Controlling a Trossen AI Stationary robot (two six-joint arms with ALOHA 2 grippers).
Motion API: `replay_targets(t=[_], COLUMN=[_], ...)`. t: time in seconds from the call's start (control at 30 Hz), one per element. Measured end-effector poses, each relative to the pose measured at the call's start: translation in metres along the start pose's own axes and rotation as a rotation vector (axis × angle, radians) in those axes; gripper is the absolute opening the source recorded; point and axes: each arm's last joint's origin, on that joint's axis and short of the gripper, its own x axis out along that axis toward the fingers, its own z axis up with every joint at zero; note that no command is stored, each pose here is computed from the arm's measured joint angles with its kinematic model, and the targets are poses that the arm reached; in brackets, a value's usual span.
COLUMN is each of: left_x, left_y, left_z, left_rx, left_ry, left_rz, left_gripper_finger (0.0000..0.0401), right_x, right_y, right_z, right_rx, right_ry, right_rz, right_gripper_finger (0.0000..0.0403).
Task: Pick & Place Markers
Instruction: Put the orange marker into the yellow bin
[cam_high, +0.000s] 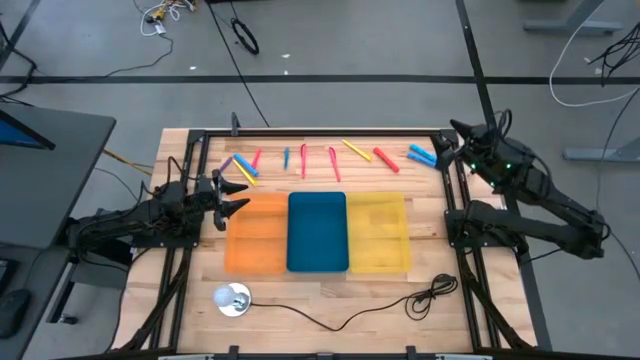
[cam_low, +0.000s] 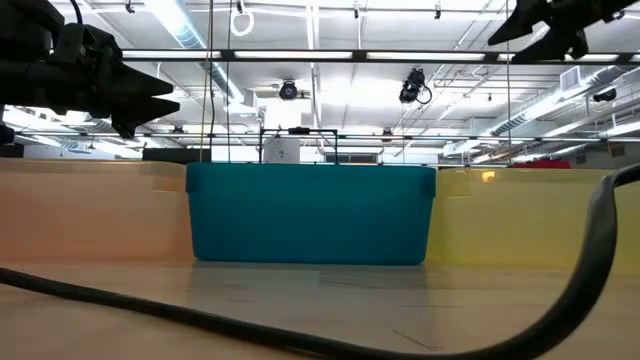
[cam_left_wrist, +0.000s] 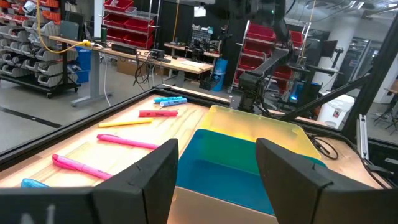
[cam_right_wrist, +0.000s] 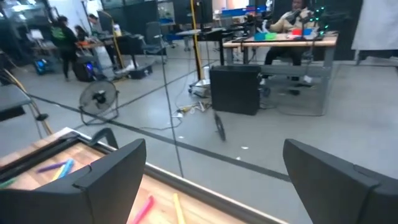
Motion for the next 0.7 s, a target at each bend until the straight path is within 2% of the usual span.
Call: replay_targets(t=[0.17,0.37,0.7], left_x=[0.0,0.0,0.0], left_y=[0.0,0.0,0.0], left_z=[0.0,0.0,0.0], left_rx=[0.001,0.0,0.0], left_ry=[0.001,0.0,0.0], left_rz=[0.0,0.0,0.0], left_gripper_finger=[0.0222,0.0222,0.0222], right_x=[-0.001,-0.005,-0.009], right_y=[0.001,0.001,0.004], right_z=[0.015,0.024,0.03], right_rx=[-0.026,0.033,0.06], right_ry=[0.112,0.213,0.492], right_rz=[-0.045,-0.055,-0.022], right_gripper_finger=[0.0378,0.0378,0.0378])
